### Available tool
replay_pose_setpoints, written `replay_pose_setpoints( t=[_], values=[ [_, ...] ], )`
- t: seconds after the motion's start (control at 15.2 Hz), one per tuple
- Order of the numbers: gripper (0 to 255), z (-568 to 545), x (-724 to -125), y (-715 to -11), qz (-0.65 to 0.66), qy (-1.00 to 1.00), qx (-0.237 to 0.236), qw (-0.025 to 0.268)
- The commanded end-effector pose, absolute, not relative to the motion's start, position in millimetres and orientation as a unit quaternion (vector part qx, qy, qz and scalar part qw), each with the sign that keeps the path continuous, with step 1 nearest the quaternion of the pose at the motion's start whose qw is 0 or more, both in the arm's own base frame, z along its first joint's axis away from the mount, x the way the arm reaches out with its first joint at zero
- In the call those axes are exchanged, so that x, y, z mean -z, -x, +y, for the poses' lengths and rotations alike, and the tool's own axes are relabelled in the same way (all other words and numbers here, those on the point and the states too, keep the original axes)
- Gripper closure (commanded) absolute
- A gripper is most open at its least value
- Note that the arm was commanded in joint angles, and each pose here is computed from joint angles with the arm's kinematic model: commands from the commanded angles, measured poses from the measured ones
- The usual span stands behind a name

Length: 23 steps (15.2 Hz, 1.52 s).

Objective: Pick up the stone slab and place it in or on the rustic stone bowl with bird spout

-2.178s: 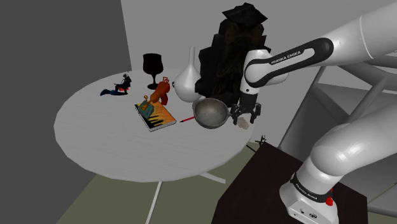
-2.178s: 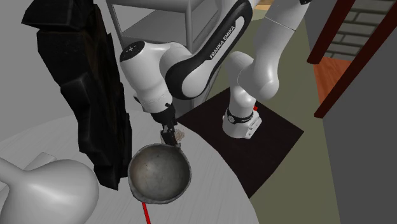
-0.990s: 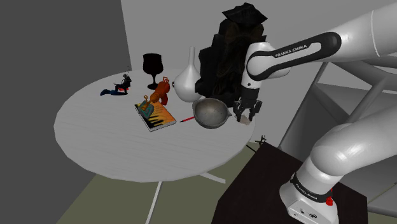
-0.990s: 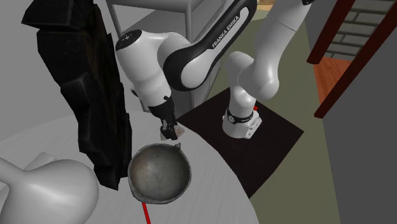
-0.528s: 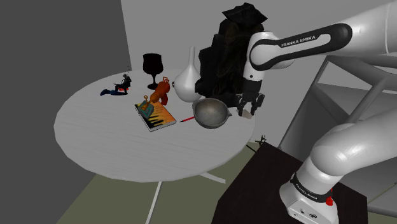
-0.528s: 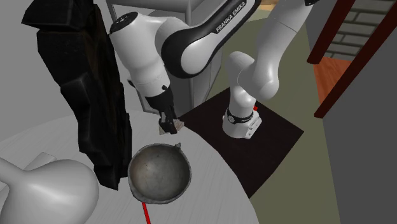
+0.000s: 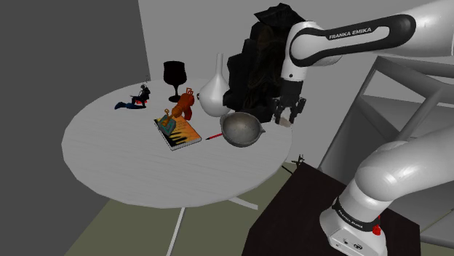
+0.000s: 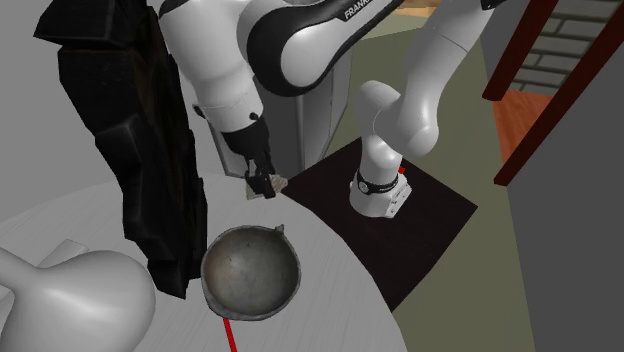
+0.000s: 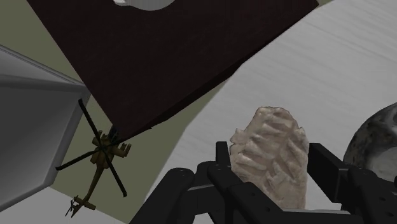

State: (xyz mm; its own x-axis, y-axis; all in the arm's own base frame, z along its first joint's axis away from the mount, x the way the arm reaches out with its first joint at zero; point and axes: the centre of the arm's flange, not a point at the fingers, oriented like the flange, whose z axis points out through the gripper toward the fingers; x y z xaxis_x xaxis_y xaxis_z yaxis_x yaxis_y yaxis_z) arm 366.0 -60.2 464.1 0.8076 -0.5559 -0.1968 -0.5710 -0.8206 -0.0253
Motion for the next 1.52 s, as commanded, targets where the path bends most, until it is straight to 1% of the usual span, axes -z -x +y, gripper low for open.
replay_pose_setpoints(
  t=[0.0, 0.73, 1.45],
  values=[
    [255, -59, -475, -365, 0.297, 0.95, -0.091, 0.042],
    [255, -59, -530, -365, 0.297, 0.95, -0.091, 0.042],
    [255, 51, -537, -459, 0.297, 0.95, -0.091, 0.042]
  ],
)
